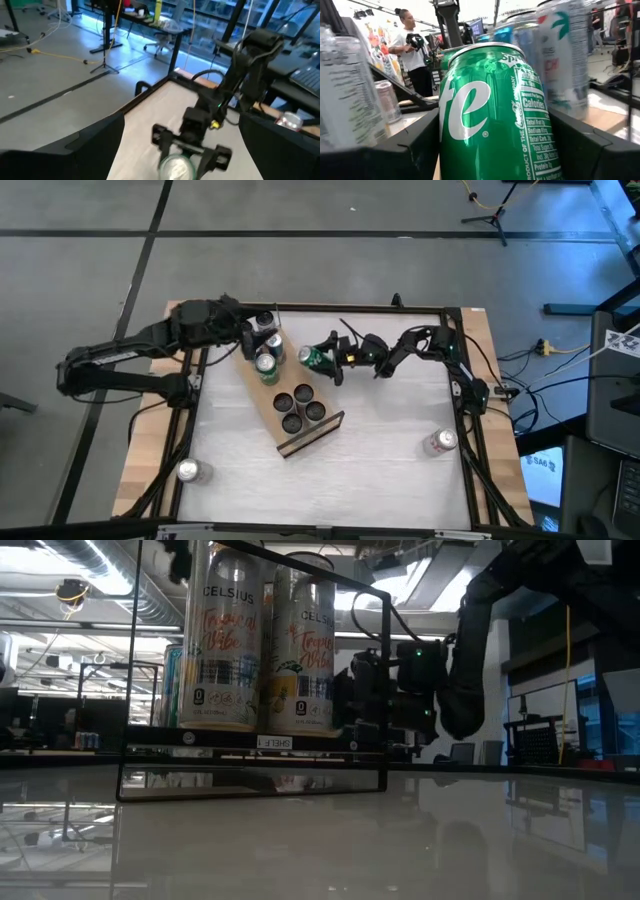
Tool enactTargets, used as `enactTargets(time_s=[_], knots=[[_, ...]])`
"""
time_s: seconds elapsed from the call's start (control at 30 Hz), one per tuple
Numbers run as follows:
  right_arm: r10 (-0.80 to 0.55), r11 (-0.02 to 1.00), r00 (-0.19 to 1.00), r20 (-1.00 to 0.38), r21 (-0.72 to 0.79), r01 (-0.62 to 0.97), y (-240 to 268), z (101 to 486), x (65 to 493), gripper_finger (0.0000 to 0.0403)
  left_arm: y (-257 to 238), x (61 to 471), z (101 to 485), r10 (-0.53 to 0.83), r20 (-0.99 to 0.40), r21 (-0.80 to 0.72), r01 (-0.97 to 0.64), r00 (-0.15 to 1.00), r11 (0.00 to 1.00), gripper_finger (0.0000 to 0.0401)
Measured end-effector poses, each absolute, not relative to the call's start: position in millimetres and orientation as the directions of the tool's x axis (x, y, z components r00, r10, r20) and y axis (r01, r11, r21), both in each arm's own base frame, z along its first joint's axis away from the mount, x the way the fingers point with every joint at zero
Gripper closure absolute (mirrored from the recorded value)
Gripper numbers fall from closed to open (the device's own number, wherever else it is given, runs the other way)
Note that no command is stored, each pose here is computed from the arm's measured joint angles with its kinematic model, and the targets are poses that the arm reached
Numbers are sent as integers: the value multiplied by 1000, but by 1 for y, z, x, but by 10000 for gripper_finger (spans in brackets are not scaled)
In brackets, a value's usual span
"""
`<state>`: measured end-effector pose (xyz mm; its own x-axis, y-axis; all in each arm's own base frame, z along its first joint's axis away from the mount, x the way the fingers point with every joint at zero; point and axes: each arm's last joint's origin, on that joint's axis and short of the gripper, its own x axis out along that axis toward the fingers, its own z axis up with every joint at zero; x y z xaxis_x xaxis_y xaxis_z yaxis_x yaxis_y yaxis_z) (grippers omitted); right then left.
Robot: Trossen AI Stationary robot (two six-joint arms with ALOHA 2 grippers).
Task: Place canned beverage on shelf
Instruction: Put the green soda can on the shelf aligned with the other green soda can
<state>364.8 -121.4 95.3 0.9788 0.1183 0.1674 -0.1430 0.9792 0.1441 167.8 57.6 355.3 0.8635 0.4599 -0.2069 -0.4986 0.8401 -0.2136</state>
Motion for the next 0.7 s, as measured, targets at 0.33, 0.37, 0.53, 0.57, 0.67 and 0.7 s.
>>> enactTargets(time_s=[0.33,0.37,0.53,0.57,0.67,0.7], knots=[[180,965,965,188,155,-211,-137,109,359,102,71,214,342,419,-182,-228,-452,890,862,18],[189,964,963,192,150,-219,-137,111,358,102,72,217,341,419,-184,-228,-453,889,862,18],[219,960,953,211,128,-248,-136,120,358,102,77,226,332,388,-224,-232,-436,894,870,18],[221,960,952,211,127,-251,-136,121,358,102,78,228,330,380,-230,-233,-430,896,872,18],[224,959,952,210,127,-254,-136,121,358,102,83,233,323,368,-264,-234,-429,891,872,19],[224,959,952,210,127,-254,-136,121,358,102,84,235,321,368,-274,-233,-433,888,871,19]])
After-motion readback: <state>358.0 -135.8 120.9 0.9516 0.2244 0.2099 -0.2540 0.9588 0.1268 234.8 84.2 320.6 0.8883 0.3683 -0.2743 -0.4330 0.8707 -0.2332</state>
